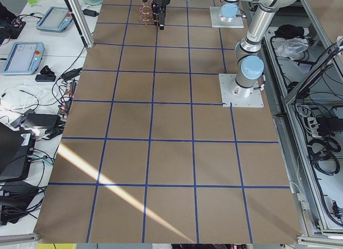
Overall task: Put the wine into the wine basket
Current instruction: 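Lower the bottle into the empty basket slot with the right gripper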
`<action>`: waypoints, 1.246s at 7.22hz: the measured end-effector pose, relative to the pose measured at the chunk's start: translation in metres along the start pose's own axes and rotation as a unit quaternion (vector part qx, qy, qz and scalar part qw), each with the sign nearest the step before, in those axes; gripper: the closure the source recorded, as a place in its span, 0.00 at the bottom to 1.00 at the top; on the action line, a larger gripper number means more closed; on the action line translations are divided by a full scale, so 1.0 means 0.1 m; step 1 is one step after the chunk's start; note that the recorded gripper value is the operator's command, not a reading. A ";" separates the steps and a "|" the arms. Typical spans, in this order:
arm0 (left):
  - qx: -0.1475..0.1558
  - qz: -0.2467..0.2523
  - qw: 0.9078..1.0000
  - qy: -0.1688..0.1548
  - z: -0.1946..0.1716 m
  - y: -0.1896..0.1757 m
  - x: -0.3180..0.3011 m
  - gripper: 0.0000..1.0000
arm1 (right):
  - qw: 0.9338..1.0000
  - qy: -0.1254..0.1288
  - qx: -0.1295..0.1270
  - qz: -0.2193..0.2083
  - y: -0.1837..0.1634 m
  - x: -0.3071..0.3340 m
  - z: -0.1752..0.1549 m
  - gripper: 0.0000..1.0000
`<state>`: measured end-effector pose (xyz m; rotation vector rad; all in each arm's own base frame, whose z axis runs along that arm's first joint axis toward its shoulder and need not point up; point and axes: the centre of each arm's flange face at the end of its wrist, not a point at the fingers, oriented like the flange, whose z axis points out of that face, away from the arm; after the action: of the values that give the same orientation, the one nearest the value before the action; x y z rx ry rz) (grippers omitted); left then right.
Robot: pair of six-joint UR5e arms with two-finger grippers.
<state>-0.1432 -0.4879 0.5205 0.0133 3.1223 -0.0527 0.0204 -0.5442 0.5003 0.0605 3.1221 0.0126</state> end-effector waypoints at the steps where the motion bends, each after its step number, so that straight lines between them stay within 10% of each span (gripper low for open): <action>1: 0.001 -0.007 1.000 0.002 0.00 0.00 0.00 0.00 | 1.000 0.000 -0.001 0.002 -0.02 -0.01 0.03 1.00; 9: -0.001 -0.001 1.000 0.012 -0.02 0.03 0.02 0.00 | 1.000 -0.002 -0.019 0.002 -0.19 0.03 0.66 1.00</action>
<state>-0.1455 -0.4845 0.5228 0.0100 3.1461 -0.0510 0.0175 -0.5623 0.4342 0.0673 3.1160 0.0702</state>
